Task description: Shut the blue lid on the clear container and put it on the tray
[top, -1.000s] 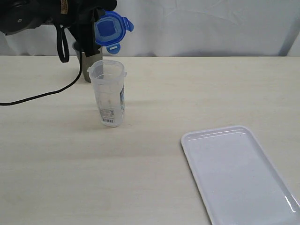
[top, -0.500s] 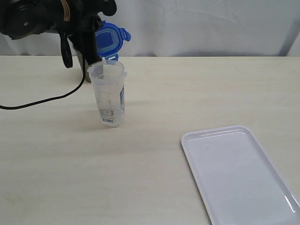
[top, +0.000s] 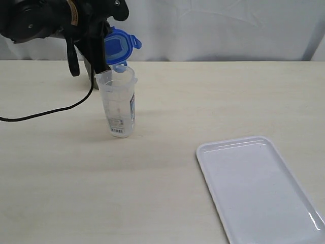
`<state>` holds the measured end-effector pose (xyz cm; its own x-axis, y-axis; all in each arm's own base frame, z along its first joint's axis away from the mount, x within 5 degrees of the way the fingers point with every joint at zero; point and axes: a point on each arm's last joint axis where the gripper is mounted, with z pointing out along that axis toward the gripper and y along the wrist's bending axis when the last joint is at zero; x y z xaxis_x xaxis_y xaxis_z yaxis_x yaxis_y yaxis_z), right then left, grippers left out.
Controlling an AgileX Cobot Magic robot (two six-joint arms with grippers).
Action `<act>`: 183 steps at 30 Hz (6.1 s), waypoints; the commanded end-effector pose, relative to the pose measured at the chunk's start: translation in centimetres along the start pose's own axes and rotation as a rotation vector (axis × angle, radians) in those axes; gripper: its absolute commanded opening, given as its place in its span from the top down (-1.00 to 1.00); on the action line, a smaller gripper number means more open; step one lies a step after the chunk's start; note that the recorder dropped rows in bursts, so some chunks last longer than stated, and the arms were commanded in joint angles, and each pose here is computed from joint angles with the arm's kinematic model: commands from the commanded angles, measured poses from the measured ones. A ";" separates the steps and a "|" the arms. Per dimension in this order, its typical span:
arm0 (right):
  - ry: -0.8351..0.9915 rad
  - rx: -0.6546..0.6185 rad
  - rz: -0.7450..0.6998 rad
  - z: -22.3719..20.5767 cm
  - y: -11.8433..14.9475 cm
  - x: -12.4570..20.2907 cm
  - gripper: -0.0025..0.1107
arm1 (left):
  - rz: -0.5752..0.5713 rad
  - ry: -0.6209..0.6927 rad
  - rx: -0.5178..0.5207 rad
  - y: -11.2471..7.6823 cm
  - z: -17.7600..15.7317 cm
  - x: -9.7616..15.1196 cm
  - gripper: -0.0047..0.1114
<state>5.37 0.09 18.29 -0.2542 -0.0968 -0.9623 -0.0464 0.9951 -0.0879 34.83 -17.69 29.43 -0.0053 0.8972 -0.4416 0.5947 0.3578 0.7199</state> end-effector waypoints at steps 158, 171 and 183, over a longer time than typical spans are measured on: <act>-0.005 0.008 -0.004 0.0 0.0 0.1 0.88 | 0.207 0.141 -0.342 -8.6 -3.0 -2.8 0.92; -0.005 0.008 -0.004 0.0 0.0 0.1 0.88 | 0.241 0.143 -0.318 -10.2 -3.3 -2.8 0.92; -0.005 0.008 -0.004 0.0 0.0 0.1 0.88 | 0.179 0.149 -0.225 -11.1 -3.1 -2.5 0.92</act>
<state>5.37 0.09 18.29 -0.2542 -0.0968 -0.9623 -0.0464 0.9951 -0.0879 26.07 -23.05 24.23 -0.0438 0.9748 -0.2188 0.3885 0.2184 0.8952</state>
